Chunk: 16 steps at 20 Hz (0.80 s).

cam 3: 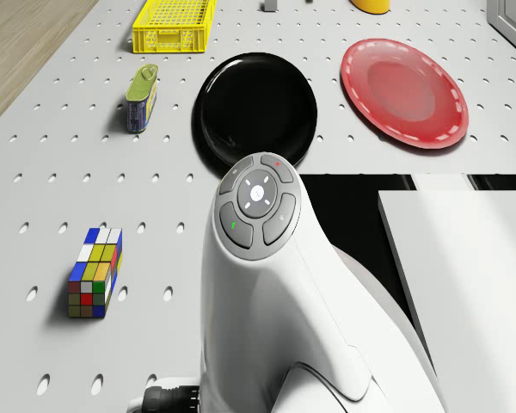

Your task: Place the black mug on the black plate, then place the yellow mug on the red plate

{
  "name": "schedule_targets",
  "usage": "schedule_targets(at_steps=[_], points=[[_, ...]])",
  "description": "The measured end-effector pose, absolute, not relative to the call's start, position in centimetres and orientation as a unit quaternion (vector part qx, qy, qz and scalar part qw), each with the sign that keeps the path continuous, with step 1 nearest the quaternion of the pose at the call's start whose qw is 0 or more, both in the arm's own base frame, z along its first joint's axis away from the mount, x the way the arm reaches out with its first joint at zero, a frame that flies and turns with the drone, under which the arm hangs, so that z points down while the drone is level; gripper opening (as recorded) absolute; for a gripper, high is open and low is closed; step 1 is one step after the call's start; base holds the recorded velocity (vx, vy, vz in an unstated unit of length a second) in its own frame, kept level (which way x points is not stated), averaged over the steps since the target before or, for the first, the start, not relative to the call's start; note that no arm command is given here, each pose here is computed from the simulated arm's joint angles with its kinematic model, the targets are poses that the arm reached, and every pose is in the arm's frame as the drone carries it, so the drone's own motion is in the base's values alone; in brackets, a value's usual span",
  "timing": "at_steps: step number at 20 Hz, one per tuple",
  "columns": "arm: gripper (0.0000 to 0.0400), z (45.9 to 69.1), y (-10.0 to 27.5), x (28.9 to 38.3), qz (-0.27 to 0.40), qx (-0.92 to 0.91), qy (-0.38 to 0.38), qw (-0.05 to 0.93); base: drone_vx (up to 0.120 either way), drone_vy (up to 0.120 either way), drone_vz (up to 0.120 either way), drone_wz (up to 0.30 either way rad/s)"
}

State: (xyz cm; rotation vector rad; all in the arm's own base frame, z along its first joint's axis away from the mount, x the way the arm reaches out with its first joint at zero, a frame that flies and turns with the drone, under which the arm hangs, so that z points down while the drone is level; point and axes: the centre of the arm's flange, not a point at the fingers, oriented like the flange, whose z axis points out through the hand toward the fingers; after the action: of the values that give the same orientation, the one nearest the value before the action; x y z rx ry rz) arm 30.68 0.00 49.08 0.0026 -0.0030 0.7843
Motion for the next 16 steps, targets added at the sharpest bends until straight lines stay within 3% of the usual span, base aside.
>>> schedule_targets(at_steps=[8,16], points=[[0.04,49.1,0.0,30.68,0.382,0.001,-0.001,0.924,0.0,0.0,-0.115,0.0],[0.04,51.7,0.0,30.68,0.382,0.0,-0.001,0.924,0.0,0.0,0.0,0.0]])
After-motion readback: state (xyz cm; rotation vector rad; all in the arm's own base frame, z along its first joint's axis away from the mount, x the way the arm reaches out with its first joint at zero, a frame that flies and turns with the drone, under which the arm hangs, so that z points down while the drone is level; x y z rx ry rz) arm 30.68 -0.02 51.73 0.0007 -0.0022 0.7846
